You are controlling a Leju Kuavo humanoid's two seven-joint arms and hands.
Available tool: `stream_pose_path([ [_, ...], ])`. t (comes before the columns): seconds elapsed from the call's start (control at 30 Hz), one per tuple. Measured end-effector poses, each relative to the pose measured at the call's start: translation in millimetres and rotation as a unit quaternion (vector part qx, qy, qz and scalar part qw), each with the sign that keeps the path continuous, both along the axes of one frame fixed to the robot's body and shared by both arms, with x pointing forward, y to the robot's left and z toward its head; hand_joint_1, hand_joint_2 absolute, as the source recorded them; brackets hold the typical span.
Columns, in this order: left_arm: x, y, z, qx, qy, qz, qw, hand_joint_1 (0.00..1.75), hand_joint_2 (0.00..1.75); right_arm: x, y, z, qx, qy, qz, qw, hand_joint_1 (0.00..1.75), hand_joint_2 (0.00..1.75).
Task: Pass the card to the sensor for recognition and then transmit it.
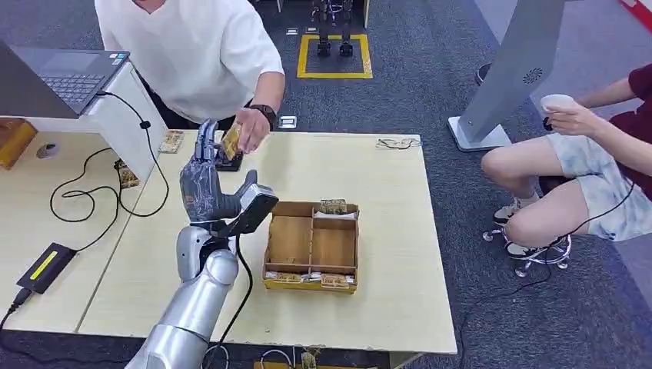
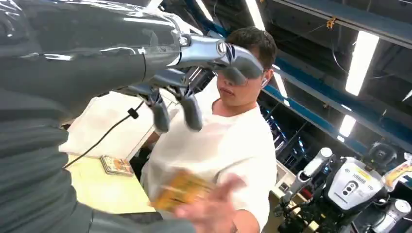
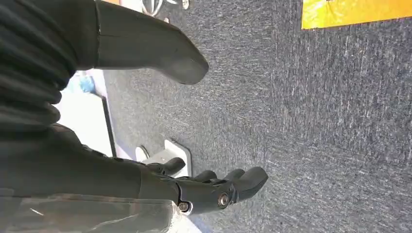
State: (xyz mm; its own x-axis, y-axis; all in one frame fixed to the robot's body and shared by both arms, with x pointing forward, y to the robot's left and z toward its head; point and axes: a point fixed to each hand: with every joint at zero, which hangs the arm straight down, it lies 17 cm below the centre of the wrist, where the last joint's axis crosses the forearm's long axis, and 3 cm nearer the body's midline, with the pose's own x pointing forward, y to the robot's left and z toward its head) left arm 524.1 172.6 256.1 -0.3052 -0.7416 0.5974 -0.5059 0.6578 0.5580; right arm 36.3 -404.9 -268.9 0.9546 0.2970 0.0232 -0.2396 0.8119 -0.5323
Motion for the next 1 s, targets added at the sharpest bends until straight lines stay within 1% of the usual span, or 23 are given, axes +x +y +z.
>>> stream_pose_path([
  [0.33, -1, -4, 0, -0.001, 0.001, -0.005, 1.000, 0.00, 1.75, 1, -2, 0, 0.000, -0.002, 0.000, 1.000, 0.00, 1.75],
  [0.5, -5, -6, 2, -0.006, -0.008, -0.013, 1.000, 0.00, 1.75, 0, -5, 1, -0.002, -0.001, -0.001, 1.000, 0.00, 1.75],
  [0.63, -15, -7, 4, -0.016, -0.019, -0.021, 0.999, 0.00, 1.75, -1, -7, 1, -0.004, -0.001, -0.004, 1.000, 0.00, 1.75],
  [0.73, -21, -3, 3, -0.044, -0.025, -0.027, 0.998, 0.00, 1.75, -3, -7, 1, -0.004, -0.001, -0.012, 1.000, 0.00, 1.75],
  [1.0, -56, -10, -22, -0.071, -0.016, -0.047, 0.996, 0.00, 1.75, -11, -11, 1, -0.005, 0.001, -0.026, 1.000, 0.00, 1.75],
])
